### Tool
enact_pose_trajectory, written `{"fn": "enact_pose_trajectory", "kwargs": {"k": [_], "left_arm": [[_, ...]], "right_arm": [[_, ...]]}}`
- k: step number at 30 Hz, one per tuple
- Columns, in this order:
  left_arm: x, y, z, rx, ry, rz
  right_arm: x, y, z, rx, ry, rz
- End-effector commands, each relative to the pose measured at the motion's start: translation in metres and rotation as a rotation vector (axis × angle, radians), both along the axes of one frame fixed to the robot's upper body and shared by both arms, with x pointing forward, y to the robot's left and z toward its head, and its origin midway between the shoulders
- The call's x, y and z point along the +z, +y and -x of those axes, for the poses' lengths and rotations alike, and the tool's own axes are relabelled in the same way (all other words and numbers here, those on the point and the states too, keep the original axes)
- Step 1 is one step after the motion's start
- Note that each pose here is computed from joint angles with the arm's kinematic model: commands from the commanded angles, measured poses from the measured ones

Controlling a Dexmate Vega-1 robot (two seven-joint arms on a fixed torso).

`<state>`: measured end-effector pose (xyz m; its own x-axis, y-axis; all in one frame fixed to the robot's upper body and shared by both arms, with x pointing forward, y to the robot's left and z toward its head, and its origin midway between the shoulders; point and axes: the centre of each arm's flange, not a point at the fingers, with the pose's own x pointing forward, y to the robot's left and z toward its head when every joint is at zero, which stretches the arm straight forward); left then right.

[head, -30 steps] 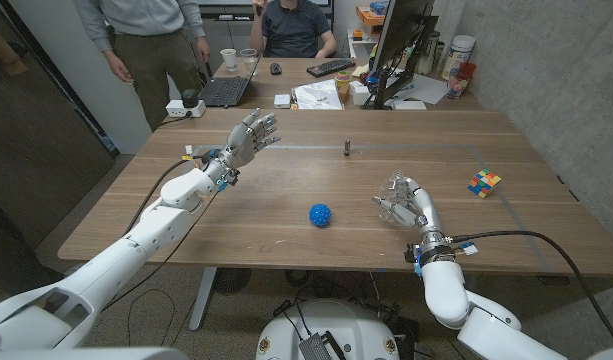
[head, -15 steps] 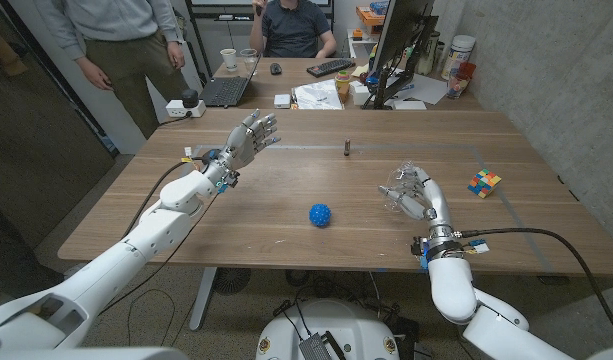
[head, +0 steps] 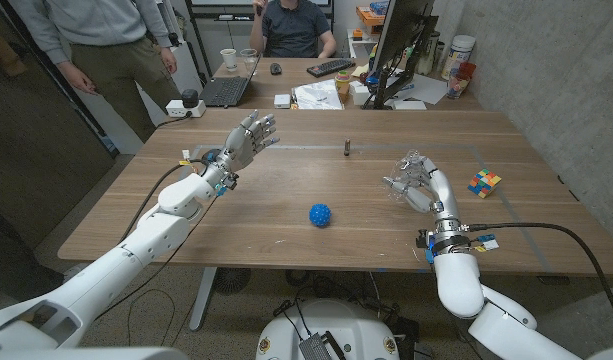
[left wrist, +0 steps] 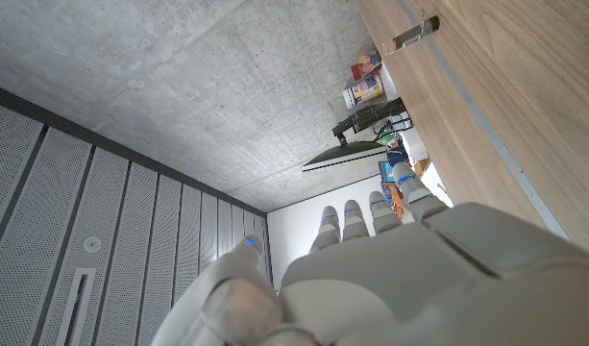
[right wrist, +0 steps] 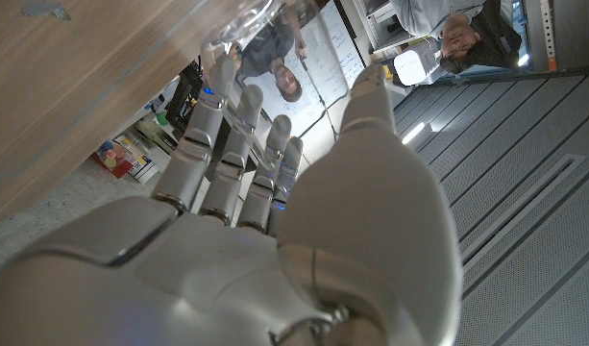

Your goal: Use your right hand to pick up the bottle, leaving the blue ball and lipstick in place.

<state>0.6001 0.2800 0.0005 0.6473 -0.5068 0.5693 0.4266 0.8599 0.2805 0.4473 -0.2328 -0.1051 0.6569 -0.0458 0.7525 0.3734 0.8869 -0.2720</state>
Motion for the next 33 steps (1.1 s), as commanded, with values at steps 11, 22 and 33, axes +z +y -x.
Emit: {"fn": "enact_pose_trajectory", "kwargs": {"k": [11, 22, 33], "left_arm": [[-0.008, 0.003, 0.010, 0.006, -0.006, 0.025], [-0.010, 0.004, 0.012, 0.007, -0.009, 0.032], [-0.011, 0.003, 0.012, 0.009, -0.007, 0.039]], "right_arm": [[0.034, -0.013, 0.009, -0.021, -0.089, 0.057], [0.045, -0.016, 0.008, 0.007, -0.102, 0.080], [0.062, -0.020, 0.014, -0.013, -0.167, 0.089]]}}
